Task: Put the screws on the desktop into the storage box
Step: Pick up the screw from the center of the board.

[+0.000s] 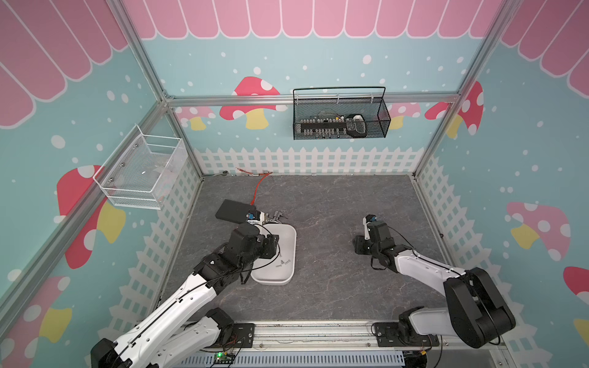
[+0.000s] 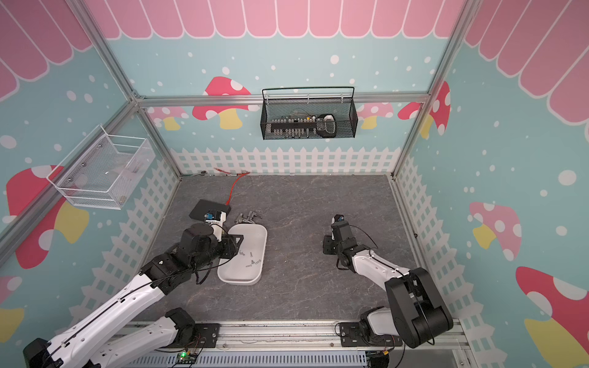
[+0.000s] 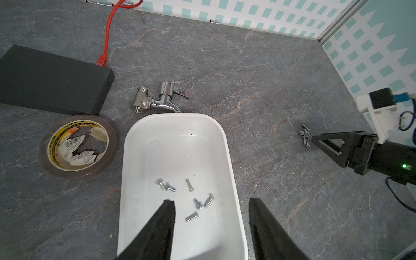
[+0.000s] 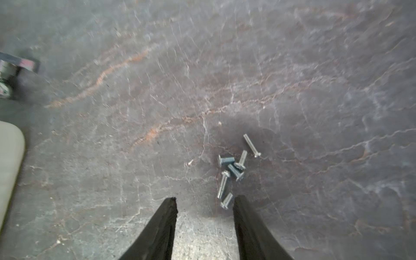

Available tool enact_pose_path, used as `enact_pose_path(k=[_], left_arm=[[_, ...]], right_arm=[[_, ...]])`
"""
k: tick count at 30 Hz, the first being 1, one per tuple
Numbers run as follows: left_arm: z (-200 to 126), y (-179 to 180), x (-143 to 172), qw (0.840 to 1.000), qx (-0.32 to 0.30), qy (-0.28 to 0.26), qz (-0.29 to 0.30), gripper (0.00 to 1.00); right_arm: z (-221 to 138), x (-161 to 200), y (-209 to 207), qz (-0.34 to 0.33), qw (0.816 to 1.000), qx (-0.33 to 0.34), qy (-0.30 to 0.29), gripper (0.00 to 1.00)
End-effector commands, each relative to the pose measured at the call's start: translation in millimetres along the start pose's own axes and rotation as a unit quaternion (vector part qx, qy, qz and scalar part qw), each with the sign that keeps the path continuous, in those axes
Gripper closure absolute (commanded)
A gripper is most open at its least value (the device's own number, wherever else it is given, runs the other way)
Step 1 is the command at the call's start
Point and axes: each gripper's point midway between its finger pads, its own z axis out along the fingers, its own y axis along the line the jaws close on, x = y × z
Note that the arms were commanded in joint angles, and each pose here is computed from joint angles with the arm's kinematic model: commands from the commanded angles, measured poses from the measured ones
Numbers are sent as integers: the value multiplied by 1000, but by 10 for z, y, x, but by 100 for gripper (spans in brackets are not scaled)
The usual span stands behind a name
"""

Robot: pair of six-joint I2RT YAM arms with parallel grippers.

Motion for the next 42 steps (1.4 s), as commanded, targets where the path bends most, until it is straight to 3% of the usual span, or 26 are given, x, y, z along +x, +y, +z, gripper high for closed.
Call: enact_pose_path(k=[1, 23, 35, 42], left_arm=[[7, 16, -14, 1000, -2, -6, 6, 44], [25, 23, 12, 1000, -3, 0, 6, 44], [46, 26, 30, 1000, -5, 5, 6, 43], [46, 30, 32, 1000, -6, 5, 6, 43]], right_arm=[[61, 5, -28, -8, 999, 25, 18, 57], [338, 380, -276, -36, 988, 122, 87, 69], [327, 411, -263, -37, 988, 119, 93, 80], [374, 312, -209, -47, 989, 113, 87, 79]])
